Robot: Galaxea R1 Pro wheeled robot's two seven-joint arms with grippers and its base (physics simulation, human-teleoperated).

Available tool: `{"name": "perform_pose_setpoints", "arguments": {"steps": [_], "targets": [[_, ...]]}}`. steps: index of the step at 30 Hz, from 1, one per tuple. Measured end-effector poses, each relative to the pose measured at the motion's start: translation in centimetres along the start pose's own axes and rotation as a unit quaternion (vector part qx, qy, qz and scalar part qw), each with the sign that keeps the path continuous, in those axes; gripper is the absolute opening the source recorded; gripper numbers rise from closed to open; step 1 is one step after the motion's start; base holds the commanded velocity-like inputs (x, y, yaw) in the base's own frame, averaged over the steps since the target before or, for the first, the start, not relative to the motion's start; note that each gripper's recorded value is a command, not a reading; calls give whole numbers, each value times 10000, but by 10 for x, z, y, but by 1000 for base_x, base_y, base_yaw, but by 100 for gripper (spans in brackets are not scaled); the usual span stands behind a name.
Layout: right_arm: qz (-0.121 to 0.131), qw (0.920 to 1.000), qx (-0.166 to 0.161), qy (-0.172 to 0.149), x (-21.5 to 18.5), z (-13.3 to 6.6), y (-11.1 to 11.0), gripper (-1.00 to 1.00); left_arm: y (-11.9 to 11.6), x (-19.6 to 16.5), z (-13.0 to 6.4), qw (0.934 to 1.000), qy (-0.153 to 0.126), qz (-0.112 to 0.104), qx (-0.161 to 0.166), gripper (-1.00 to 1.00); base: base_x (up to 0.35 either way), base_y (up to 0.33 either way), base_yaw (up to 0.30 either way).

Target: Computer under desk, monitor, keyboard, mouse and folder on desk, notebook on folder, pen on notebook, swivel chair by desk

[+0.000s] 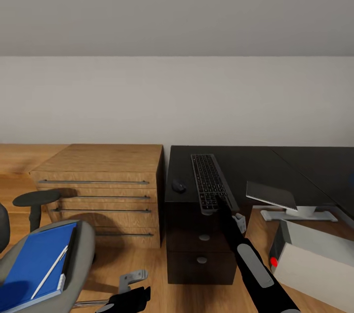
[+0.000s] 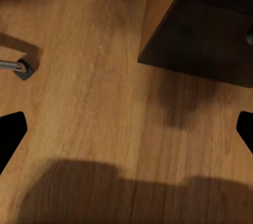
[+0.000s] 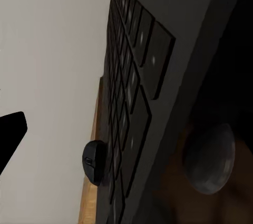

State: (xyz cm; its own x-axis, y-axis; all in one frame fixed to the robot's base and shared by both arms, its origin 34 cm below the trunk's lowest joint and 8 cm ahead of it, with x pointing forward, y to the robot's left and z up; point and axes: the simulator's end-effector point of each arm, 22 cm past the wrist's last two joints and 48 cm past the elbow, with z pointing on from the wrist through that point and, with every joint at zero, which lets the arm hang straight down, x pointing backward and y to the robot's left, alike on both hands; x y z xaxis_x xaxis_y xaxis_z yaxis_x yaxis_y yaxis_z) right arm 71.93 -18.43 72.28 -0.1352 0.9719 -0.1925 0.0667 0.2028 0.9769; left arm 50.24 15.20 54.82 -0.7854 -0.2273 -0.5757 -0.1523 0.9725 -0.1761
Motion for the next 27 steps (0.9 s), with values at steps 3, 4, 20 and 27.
{"name": "perform_pose_setpoints", "arguments": {"steps": [3,4,20,27], "targets": [[0,10000,0,0,0,0,0,100,0,0,0,10000,0,0,0,100,0,0,0],[-2,10000,0,0,0,0,0,100,0,0,0,10000,0,0,0,100,0,0,0],[-30,10000,-3,-4,-1,0,0,-100,0,0,0,10000,0,0,0,100,0,0,0],[-26,10000,-9,-11,-4,1,8,-100,0,-3,-5,10000,28,1,-17,100,0,0,0]]}}
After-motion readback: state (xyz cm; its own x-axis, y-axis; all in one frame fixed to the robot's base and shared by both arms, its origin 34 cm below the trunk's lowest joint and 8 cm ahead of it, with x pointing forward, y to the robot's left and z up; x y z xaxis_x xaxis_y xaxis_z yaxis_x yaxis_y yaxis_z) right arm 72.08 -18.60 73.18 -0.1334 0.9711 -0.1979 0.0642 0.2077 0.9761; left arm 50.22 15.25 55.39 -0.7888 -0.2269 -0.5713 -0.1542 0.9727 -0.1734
